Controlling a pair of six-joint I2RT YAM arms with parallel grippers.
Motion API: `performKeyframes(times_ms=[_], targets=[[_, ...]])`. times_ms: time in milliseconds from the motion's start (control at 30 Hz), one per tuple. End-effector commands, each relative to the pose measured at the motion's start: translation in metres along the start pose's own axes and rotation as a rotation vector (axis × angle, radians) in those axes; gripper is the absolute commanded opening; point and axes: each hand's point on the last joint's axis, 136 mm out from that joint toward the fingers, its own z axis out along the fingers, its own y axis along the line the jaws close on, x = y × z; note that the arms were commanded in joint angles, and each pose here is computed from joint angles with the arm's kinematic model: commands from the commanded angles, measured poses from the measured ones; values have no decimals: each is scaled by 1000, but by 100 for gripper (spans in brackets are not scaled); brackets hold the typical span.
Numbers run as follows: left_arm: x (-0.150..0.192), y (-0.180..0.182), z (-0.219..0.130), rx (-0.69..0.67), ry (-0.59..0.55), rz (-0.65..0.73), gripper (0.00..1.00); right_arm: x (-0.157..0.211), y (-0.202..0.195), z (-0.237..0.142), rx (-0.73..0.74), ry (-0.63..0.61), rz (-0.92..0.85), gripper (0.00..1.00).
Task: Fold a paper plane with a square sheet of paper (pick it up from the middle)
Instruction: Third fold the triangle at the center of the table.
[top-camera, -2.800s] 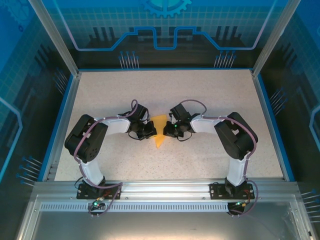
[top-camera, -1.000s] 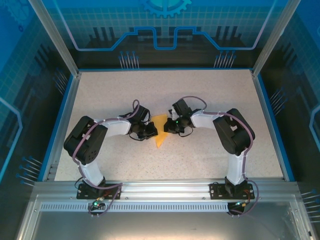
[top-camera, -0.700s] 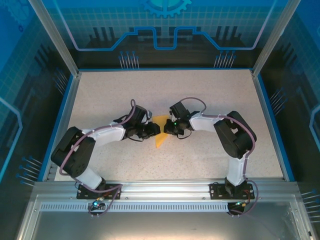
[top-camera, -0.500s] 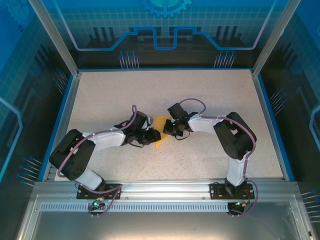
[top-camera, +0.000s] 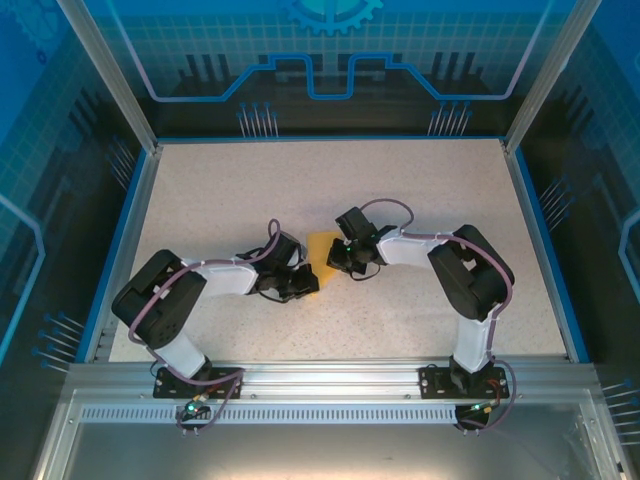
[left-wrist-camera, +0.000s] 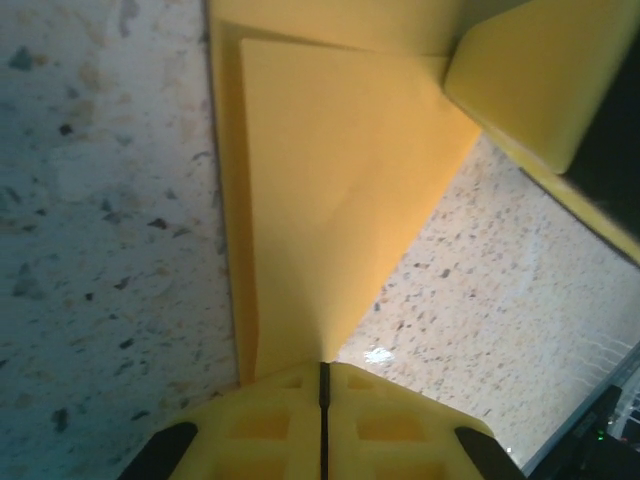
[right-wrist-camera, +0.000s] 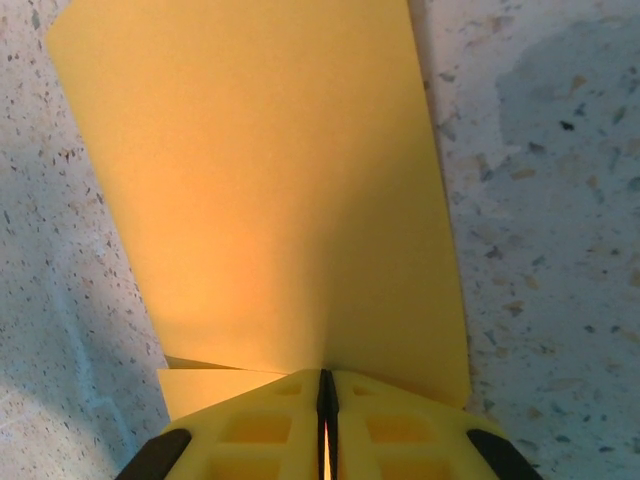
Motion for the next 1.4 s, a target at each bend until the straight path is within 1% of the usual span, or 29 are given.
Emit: performKeyframes(times_ms=[0,100,167,233,433,600,767,867,1100,1367], targets=[[7,18,4,-82,16,-20,6,0,23,-16,-86,-8,-86,12],[8,23,6,-97,22,-29,3,2,48,-34,-180,-21,-177,12],[10,27,8,-107,28,-35,2,10,54,-39,-198,-8,-195,12],[9,29,10,-112,29,-41,0,21,49,-36,-176,18,-171,11],[10,30,12,-111,28,-49,0,48,32,-18,-133,86,-107,8],[12,33,11,-108,22,-61,0,55,20,-11,-101,105,-79,6],[12,33,10,-103,22,-66,0,64,21,-3,-117,160,-72,6],[13,33,10,-103,20,-70,0,69,14,4,-98,184,-58,6],[15,34,8,-100,20,-81,0,63,0,15,-74,183,-36,5],[27,46,6,-132,52,-79,0,36,-11,13,-62,138,-56,5]])
